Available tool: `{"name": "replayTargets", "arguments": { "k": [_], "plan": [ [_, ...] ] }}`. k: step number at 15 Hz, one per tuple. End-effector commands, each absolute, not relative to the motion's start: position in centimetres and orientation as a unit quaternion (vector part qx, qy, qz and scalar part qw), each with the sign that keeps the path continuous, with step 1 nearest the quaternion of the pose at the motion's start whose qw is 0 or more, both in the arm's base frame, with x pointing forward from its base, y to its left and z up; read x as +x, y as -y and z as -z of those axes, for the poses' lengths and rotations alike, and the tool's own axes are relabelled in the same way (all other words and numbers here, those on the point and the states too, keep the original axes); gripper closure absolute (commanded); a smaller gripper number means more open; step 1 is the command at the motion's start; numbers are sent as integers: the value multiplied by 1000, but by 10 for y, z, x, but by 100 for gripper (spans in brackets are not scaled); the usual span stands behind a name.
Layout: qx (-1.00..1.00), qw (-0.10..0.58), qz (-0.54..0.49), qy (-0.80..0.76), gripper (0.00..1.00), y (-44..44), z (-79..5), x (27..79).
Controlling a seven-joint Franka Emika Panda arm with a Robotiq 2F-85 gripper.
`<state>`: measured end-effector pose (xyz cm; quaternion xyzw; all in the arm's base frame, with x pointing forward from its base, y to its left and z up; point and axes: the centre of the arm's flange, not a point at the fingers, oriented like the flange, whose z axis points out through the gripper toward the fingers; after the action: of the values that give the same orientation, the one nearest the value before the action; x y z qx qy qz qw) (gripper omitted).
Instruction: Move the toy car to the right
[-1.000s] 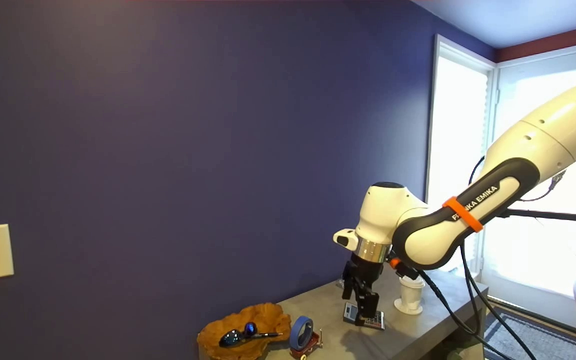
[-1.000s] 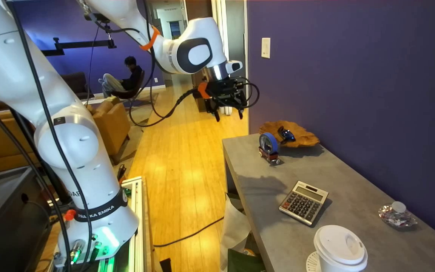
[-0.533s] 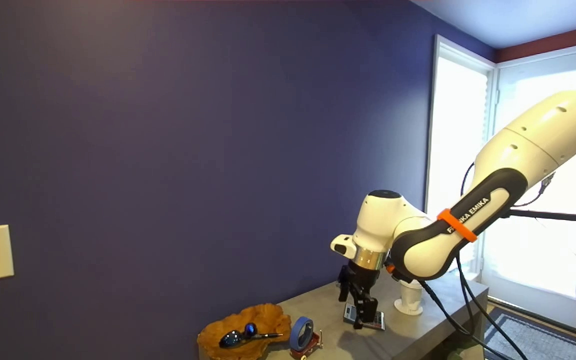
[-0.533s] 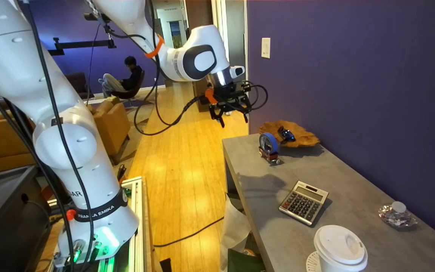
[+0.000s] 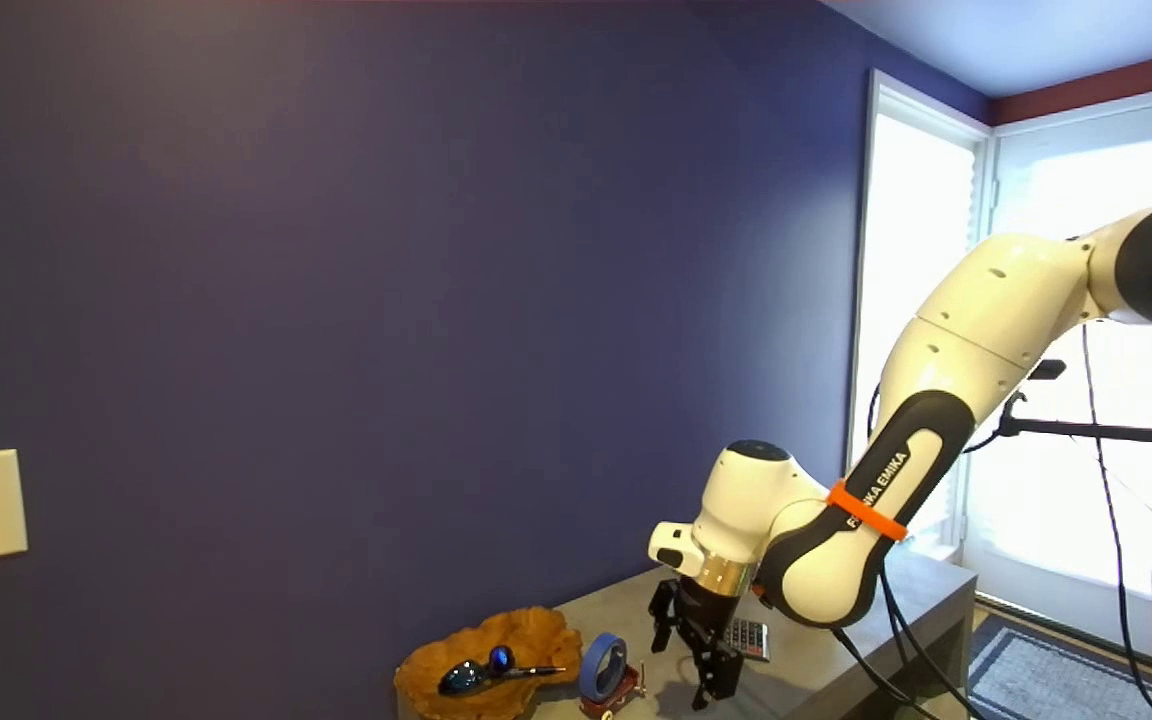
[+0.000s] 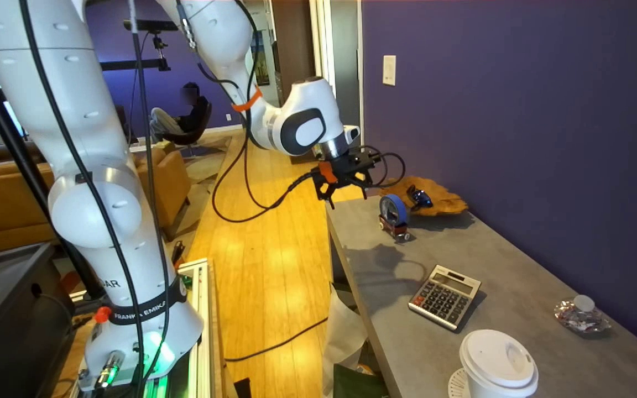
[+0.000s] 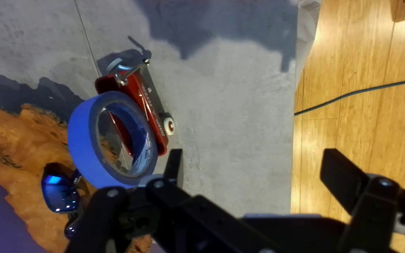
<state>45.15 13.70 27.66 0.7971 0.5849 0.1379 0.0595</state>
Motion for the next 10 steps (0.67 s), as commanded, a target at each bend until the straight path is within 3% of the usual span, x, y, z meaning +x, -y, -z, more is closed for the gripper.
{"name": "replayTargets", "arguments": {
  "k": [1, 9, 10],
  "plan": [
    [776, 48, -141, -613, 0, -135, -247, 470],
    [753, 52, -158, -636, 0, -122, -216, 509],
    [765, 49, -137, -628, 0, -125, -226, 490]
  ]
}}
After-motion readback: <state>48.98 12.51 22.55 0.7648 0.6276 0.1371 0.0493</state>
